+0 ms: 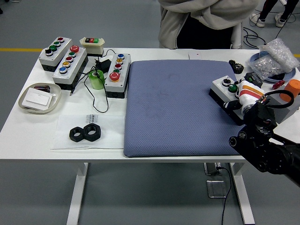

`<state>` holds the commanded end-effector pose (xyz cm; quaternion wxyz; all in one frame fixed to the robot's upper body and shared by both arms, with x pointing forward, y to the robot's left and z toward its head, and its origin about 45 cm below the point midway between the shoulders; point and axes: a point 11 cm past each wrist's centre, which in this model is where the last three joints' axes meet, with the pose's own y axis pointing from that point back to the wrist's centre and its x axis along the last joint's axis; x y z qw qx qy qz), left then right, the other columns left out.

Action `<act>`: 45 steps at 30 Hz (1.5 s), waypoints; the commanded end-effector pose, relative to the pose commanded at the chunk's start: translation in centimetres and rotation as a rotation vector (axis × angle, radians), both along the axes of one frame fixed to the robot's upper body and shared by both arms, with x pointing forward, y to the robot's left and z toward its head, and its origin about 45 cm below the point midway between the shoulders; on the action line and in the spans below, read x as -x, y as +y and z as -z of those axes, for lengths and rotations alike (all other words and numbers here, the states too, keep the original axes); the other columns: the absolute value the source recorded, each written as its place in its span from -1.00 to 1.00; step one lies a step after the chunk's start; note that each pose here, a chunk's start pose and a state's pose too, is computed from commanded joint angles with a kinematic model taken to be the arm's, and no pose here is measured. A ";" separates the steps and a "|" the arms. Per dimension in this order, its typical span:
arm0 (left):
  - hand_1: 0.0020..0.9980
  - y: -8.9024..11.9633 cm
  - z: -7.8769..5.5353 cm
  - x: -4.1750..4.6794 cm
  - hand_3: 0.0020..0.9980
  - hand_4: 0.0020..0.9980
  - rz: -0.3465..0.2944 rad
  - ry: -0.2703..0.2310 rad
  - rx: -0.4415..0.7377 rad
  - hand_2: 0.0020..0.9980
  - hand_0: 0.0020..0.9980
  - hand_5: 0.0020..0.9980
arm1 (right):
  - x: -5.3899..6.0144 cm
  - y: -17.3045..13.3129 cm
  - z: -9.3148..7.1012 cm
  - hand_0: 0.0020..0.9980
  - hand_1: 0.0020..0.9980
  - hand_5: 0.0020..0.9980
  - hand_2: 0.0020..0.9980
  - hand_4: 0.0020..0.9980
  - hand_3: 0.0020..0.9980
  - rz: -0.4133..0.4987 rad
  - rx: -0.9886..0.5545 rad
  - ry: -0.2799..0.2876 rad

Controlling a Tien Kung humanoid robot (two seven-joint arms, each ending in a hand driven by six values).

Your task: Pick up the button,place it on the desk,press the button,press the button

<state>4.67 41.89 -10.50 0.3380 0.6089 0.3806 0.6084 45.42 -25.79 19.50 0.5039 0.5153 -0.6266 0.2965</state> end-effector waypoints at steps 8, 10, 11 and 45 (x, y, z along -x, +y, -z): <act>0.56 0.0 0.0 -0.03 0.53 0.08 -0.004 -0.003 -0.001 0.71 0.49 1.00 | 0.6 1.3 -1.6 -0.40 -0.51 -0.75 -0.22 0.57 0.12 -0.115 -0.034 -0.062; 0.56 0.1 0.0 -0.05 0.53 0.08 -0.004 -0.003 -0.001 0.71 0.49 1.00 | 1.0 2.3 -1.7 -0.40 -0.51 -0.75 -0.22 0.57 0.12 -0.172 -0.054 -0.058; 0.56 0.1 0.0 -0.03 0.53 0.08 -0.004 -0.003 -0.001 0.71 0.49 1.00 | 1.3 2.8 -1.7 -0.40 -0.51 -0.75 -0.22 0.57 0.12 -0.208 -0.067 -0.058; 0.56 0.0 0.0 0.06 0.53 0.08 -0.002 0.001 -0.001 0.70 0.49 1.00 | 4.8 11.6 -2.5 -0.42 -0.37 -0.79 -0.19 0.47 0.19 -1.029 -0.026 -0.207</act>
